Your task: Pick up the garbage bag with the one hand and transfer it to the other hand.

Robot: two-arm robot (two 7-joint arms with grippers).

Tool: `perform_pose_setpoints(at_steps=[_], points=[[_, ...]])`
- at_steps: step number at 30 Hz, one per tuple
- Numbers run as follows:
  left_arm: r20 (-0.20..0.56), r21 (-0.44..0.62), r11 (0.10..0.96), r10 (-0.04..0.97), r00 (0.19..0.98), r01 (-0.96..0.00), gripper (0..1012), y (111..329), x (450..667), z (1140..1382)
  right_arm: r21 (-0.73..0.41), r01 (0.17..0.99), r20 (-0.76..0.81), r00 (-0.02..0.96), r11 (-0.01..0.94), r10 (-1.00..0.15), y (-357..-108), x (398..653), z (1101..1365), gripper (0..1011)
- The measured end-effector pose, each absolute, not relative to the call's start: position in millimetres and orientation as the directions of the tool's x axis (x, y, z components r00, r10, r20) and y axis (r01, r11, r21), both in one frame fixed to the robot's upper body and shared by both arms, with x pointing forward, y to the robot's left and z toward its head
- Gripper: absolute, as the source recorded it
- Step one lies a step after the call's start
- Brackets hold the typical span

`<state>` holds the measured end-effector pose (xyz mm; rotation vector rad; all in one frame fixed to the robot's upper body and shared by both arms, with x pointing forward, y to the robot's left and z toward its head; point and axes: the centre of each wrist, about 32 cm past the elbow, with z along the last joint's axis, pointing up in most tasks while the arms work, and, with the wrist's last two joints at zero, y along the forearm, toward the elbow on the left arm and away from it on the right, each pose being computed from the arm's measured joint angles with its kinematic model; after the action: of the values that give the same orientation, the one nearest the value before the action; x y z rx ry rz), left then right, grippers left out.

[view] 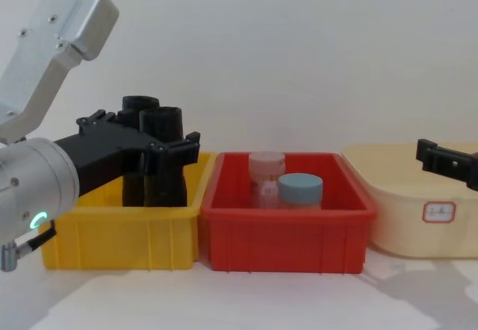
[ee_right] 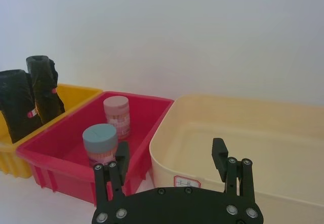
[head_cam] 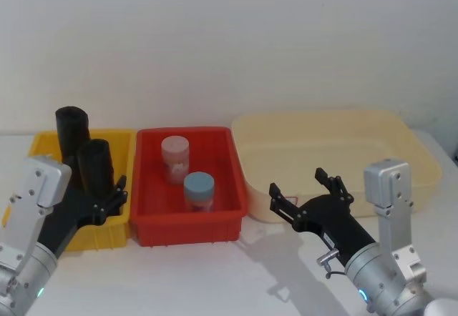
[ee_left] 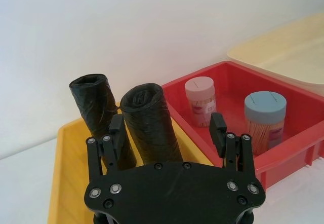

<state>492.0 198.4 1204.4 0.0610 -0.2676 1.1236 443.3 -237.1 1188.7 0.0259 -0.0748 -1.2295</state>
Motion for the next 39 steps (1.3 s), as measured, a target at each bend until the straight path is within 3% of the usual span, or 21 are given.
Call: perform_pose_setpoints(at_steps=[27, 39], points=[[0.239, -0.092, 0.433, 0.884, 0.403, -0.896, 1000, 198.3, 491.7, 1204.2, 0.06, 0.94, 0.043, 0.333, 0.335, -0.942, -237.1, 443.3, 1188.7, 1000], [0.167, -0.16, 0.414, 0.906, 0.389, -0.896, 1001, 195.8, 488.6, 1200.8, 0.06, 0.94, 0.043, 0.333, 0.335, -0.942, -237.1, 443.3, 1188.7, 1000]])
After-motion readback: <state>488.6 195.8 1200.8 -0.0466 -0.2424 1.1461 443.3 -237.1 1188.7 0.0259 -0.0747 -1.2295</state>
